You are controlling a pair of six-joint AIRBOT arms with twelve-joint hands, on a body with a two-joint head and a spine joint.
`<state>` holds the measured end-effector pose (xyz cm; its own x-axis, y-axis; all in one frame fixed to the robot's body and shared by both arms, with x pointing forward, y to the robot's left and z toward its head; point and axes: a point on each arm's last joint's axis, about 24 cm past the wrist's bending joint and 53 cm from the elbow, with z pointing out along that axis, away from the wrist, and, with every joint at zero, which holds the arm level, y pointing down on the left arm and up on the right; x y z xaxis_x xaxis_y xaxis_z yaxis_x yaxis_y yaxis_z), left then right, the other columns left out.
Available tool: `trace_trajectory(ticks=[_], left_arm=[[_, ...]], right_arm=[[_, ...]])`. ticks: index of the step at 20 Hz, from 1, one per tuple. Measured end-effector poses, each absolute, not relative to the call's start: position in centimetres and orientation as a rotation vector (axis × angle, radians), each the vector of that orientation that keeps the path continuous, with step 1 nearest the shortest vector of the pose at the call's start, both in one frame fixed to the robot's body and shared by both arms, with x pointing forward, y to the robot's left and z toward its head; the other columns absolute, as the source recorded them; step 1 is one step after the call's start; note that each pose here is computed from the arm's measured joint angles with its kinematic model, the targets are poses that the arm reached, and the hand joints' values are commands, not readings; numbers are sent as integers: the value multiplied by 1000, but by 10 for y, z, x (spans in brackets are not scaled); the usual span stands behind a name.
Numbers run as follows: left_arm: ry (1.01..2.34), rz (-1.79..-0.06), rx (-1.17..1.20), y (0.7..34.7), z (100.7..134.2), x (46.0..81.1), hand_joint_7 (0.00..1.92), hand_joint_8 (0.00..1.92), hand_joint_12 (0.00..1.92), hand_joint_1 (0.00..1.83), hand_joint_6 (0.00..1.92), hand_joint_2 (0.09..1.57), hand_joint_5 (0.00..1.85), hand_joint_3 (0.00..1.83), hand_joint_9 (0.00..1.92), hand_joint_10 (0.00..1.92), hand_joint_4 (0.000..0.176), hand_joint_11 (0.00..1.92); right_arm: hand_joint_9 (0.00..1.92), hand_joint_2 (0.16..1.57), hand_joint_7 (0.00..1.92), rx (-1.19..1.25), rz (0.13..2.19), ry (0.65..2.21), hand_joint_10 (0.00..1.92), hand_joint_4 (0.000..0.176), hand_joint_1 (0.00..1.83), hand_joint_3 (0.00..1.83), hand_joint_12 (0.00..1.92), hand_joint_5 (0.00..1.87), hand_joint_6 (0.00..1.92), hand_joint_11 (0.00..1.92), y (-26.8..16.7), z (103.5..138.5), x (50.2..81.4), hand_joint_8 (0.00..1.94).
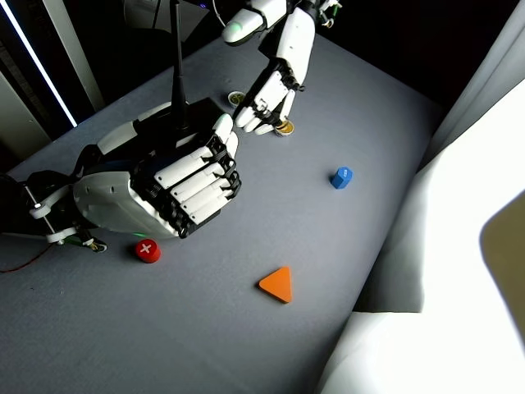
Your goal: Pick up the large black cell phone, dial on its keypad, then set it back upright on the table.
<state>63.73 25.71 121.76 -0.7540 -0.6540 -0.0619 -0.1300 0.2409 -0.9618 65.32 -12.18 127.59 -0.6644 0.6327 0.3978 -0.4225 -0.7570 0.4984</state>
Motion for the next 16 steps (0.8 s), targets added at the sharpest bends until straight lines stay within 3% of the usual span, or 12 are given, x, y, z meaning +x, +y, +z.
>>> trace_trajectory(ticks=[1,2,5,6,11,12,16], left_arm=[[2071,-1531,-708,256,1217,636,521,8,814,0,5,1201,383,1,464,5,0,59],[2063,-1546,-714,255,1219,636,518,0,781,0,1,1198,393,0,466,1,0,72],[2063,-1551,-698,251,1219,635,522,1,773,0,0,1195,397,0,471,2,0,79],[2078,-1554,-691,248,1217,632,509,0,772,0,0,1194,385,0,472,2,0,70],[2082,-1543,-653,246,1217,631,480,0,766,0,0,1200,366,1,444,0,0,55],[2084,-1538,-647,246,1217,631,484,2,770,0,3,1198,375,1,465,8,0,72],[2081,-1551,-648,244,1218,630,475,6,769,0,3,1200,362,1,455,3,0,67]], right_arm=[[877,1140,821,753,2374,492,1277,0,1463,5,1607,896,914,821,-122,1276,654,1108],[895,1146,857,752,2373,492,1340,0,1390,3,1452,881,989,809,-122,1276,654,1105],[832,1174,803,728,2383,506,1443,0,1360,1,1411,858,1057,770,-118,1277,652,1199],[882,1156,842,718,2391,513,1372,0,1365,2,1340,870,1050,812,-115,1277,650,1127],[851,1182,797,715,2395,516,1441,0,1357,3,1412,799,1123,797,-111,1275,651,1207],[894,1148,855,717,2394,515,1350,0,1367,1,1349,890,1022,821,-111,1275,651,1110],[867,1166,820,711,2394,515,1401,0,1362,2,1380,851,1077,785,-111,1275,651,1156]])
